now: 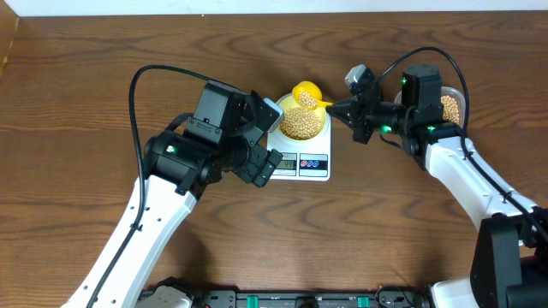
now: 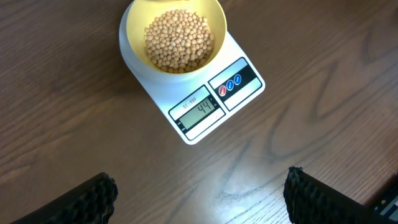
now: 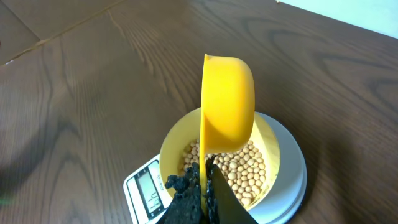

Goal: Scoop item into bowl and weigh 50g on scale
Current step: 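Tilt the scoop with the right gripper and shake soybeans into the bowl, then raise the scoop with the right gripper and move it back to the tub, then lower the yellow scoop with the right gripper into the soybean tub, then lay the scoop down in the tub and open the right gripper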

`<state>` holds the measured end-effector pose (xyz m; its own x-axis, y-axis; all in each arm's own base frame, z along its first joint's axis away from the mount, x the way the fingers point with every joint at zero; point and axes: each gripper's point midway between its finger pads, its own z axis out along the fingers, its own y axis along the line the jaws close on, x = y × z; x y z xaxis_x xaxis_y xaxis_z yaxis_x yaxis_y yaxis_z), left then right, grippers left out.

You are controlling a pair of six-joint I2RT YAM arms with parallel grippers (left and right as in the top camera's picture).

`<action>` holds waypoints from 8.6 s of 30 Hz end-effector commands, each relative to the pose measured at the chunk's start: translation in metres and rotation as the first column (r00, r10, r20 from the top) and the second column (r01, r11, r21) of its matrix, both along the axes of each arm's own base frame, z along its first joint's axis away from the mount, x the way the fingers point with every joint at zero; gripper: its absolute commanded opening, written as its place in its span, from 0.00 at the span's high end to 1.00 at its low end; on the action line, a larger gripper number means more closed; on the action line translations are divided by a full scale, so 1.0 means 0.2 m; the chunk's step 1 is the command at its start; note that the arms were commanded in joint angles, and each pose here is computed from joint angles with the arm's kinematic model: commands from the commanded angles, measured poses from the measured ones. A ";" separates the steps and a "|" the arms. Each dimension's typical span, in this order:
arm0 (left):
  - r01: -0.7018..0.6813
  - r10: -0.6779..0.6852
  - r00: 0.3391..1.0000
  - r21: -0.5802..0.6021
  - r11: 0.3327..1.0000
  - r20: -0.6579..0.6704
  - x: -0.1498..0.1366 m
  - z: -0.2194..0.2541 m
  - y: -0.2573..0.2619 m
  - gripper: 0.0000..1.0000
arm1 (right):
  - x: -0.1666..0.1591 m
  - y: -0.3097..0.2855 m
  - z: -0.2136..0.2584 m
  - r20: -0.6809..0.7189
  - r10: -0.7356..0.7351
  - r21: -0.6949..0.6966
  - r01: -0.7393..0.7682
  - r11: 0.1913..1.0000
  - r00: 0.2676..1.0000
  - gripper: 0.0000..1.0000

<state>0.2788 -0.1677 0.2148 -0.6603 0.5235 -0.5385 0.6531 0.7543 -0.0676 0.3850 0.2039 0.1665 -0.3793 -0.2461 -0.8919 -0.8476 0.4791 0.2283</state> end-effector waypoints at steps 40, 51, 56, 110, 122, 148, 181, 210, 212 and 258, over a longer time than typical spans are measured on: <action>0.014 -0.014 1.000 0.002 1.000 0.007 -0.01 0.01 0.01 0.12 | 0.02 -0.05 0.05 -0.334 -0.086 0.187 0.155 0.970 0.939 0.99; 0.014 -0.014 1.000 0.002 1.000 0.006 -0.01 0.01 0.01 0.12 | 0.03 -0.05 0.07 -0.355 -0.092 0.205 0.173 0.963 0.931 0.99; 0.014 -0.014 1.000 0.002 1.000 0.007 -0.01 0.01 0.01 0.12 | 0.03 -0.06 0.08 -0.383 -0.099 0.217 0.194 0.957 0.918 0.99; 0.014 -0.014 1.000 0.002 1.000 0.006 -0.01 0.01 0.01 0.11 | 0.12 -1.31 0.06 -0.517 -0.493 0.261 0.677 0.688 0.700 0.99; 0.014 -0.014 1.000 0.002 1.000 0.006 -0.01 0.01 0.01 0.12 | 0.09 -1.33 -0.06 -0.441 -0.560 0.145 0.671 0.727 0.702 0.99; 0.014 -0.014 1.000 0.002 1.000 0.006 -0.01 0.01 0.01 0.12 | -0.01 -1.39 -0.17 -0.181 -0.708 -0.244 0.666 0.705 0.683 0.99; 0.014 -0.014 1.000 0.002 1.000 0.006 -0.01 0.01 0.01 0.12 | -0.02 -1.25 -0.12 0.144 -0.685 -0.597 0.614 0.515 0.714 0.99; 0.014 -0.014 1.000 0.002 1.000 0.007 -0.01 0.01 0.01 0.12 | -0.05 -1.20 -0.18 -0.446 -0.890 -0.360 0.892 0.275 0.094 0.99; 0.014 -0.014 1.000 0.002 1.000 0.007 -0.01 0.01 0.01 0.12 | -0.04 -1.20 -0.20 -0.471 -0.880 -0.353 0.901 0.251 0.060 0.98; 0.014 -0.014 1.000 0.002 1.000 0.006 -0.01 0.01 0.01 0.12 | -0.07 -1.18 -0.45 -0.569 -0.815 -0.460 0.865 0.201 -0.113 0.64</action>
